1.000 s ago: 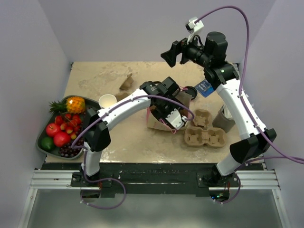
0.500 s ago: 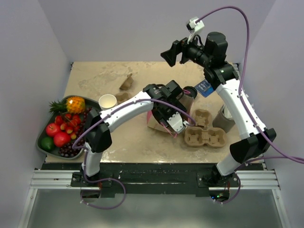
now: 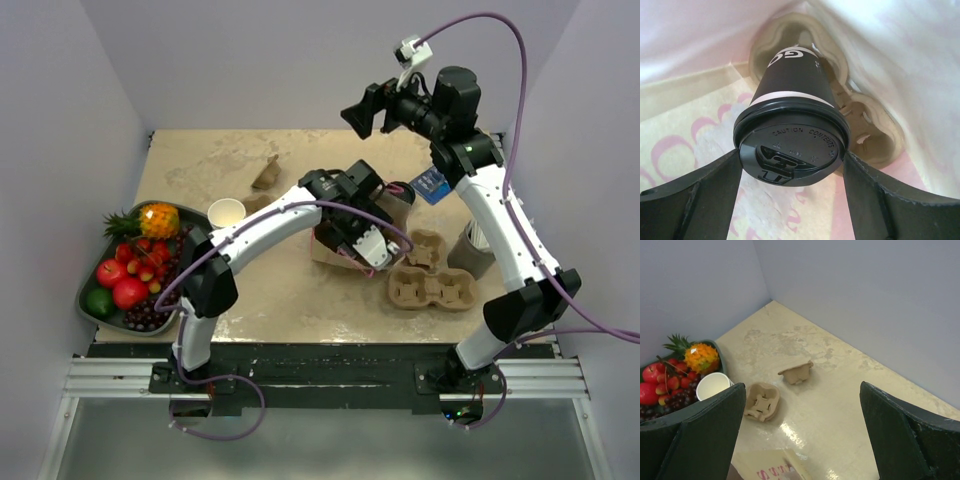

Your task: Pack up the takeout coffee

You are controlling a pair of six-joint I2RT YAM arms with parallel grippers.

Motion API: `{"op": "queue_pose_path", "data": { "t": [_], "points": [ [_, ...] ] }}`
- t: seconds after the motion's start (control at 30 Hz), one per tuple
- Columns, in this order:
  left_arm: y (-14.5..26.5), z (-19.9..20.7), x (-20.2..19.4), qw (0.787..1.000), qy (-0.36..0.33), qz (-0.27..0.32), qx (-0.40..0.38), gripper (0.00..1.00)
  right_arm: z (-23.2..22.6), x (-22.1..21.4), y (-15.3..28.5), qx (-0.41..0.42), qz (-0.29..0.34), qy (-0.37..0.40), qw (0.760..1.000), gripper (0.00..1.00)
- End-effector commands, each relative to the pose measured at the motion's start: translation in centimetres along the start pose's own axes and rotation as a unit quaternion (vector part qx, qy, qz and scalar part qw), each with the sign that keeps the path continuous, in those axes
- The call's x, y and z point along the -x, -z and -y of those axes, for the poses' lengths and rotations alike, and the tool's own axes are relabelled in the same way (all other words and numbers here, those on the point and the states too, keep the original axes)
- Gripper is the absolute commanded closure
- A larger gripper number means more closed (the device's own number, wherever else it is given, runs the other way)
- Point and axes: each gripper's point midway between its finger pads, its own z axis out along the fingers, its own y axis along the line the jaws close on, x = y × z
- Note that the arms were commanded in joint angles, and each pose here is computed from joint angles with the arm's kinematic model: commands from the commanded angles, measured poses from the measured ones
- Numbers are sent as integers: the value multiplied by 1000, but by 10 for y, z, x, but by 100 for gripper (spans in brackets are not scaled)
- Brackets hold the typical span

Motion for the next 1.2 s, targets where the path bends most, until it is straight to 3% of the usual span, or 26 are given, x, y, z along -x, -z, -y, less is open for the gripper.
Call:
{"op": "queue_pose_path", "data": {
  "t": [0.0,0.2,0.37,0.47,0.6,0.73,0.83,0.93,1.1,1.17],
  "points": [
    [39,-36,-16,993,79,35,79,38,19,11,-1,-14,13,16,1000,1],
    [101,-55,-22,975,132,74,164,39,57,-8,-4,-44,-4,-13,999,1],
    [130,-54,-16,963,167,110,181,41,60,-19,-8,-43,-18,-7,999,1],
    [156,-61,-12,946,197,139,216,42,62,-23,-6,-48,-22,-2,999,1],
    [210,-86,-4,904,227,198,302,41,63,-29,-5,-52,-29,-1,998,1],
    [245,-97,1,883,239,217,341,42,67,-28,-4,-59,-27,0,998,1],
    [277,-95,-3,875,242,200,369,42,74,-21,-2,-81,-18,4,997,1],
    [309,-77,-15,874,248,158,388,42,82,-14,3,-101,-8,12,995,1],
    [340,-4,-25,908,210,49,358,42,85,-19,2,-102,-15,20,994,1],
    [331,25,-24,923,217,29,316,43,87,-23,-1,-103,-19,15,994,1]
  ]
}}
